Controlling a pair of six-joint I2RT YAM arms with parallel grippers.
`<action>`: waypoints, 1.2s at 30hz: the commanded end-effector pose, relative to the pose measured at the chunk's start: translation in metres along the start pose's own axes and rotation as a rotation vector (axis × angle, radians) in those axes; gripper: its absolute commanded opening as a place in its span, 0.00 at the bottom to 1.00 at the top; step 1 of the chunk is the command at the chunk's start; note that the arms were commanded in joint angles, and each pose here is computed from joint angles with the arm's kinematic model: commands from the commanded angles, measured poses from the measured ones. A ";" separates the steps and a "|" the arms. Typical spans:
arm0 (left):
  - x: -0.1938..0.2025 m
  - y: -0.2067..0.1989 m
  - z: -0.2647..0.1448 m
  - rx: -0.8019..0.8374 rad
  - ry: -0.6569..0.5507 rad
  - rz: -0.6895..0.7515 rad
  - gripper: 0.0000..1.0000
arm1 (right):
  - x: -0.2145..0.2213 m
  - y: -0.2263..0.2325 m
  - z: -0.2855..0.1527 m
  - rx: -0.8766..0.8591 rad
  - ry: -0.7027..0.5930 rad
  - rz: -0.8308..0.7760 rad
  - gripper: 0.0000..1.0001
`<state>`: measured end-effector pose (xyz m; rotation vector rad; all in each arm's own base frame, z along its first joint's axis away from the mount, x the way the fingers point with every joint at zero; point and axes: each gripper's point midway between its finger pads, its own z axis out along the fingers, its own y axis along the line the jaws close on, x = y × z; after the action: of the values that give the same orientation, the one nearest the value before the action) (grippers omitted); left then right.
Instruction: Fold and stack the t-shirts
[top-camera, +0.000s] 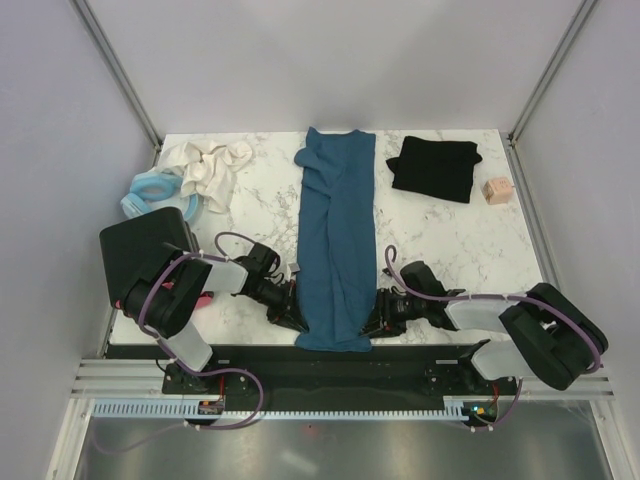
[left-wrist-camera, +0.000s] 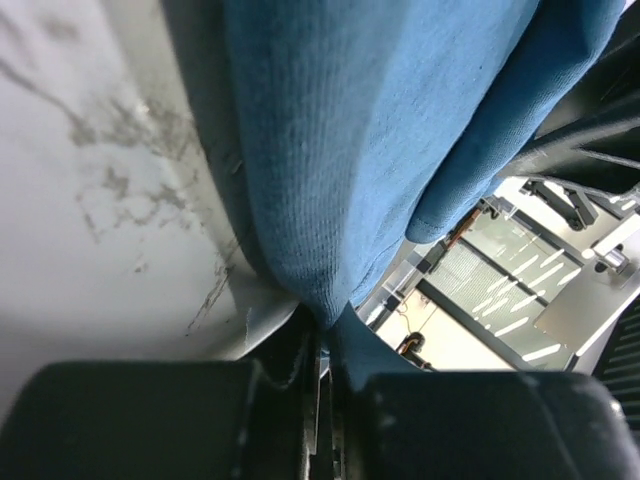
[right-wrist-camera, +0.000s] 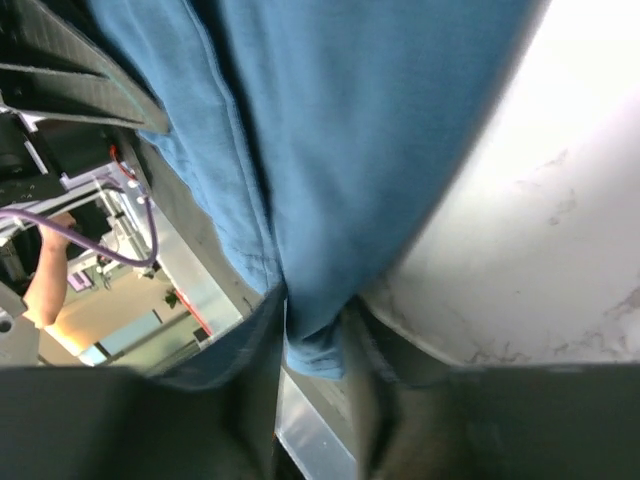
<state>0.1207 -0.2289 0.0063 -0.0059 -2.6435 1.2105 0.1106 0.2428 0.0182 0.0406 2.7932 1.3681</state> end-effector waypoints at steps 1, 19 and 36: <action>0.029 0.038 0.009 -0.158 0.071 -0.196 0.07 | 0.014 -0.035 0.004 0.122 0.028 0.027 0.29; 0.015 0.003 -0.003 -0.070 0.021 -0.101 0.02 | -0.003 -0.013 -0.008 0.166 0.022 -0.055 0.00; -0.035 -0.088 -0.045 0.012 -0.102 0.077 0.02 | -0.060 0.065 -0.032 0.178 -0.034 -0.226 0.00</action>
<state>0.1582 -0.2501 0.0698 -0.0350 -2.7263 1.2576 0.1549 0.2518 0.0739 -0.1434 2.8123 1.1164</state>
